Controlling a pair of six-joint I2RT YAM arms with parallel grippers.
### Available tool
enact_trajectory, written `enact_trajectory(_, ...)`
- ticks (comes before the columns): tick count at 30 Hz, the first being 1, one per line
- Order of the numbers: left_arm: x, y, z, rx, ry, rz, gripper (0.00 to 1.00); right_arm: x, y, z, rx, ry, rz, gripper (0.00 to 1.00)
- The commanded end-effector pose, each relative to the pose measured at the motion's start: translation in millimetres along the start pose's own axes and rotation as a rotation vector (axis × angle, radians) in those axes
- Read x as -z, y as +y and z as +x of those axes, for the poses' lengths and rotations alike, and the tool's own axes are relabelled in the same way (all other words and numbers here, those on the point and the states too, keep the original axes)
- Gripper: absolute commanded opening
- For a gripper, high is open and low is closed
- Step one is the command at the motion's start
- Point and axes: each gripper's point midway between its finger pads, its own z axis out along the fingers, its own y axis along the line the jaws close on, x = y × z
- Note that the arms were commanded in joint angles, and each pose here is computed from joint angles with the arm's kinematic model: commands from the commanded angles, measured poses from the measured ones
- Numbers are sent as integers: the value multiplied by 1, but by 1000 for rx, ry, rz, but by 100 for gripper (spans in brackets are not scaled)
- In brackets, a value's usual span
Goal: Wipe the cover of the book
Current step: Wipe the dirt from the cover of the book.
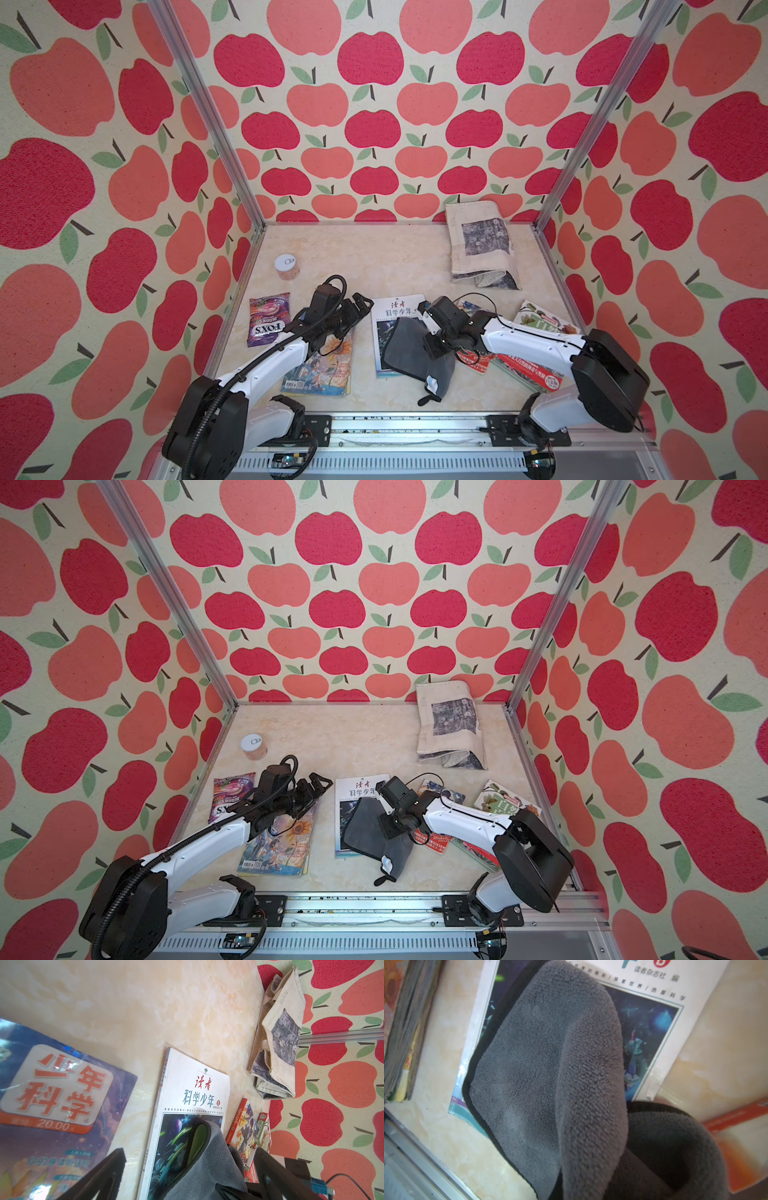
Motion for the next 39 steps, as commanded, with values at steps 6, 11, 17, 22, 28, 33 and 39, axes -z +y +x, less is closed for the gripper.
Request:
enact_trajectory(6,9,-13,0,-21,10,22,99,-19,-36,-98,-69,-61,7,0)
enact_trajectory(11,15,-11,3,-27,14,12,99,-29,-30,-143,-76,-87,0,0)
enact_trajectory(17,31,-4,-3,-26,-48,6,99,-61,11,-160,-65,-65,-75,0)
enact_trajectory(22,35,0,-5,-14,-51,4,99,-81,59,-174,-7,-56,-121,0)
enact_trajectory(28,37,-1,-4,-17,-42,8,99,-79,64,-181,-1,-71,-109,0)
enact_trajectory(33,36,-2,-6,-20,-37,6,99,-72,23,-158,-60,-58,-65,0)
enact_trajectory(39,29,-4,-8,-20,-24,7,99,-52,-35,-119,-170,-59,-24,0)
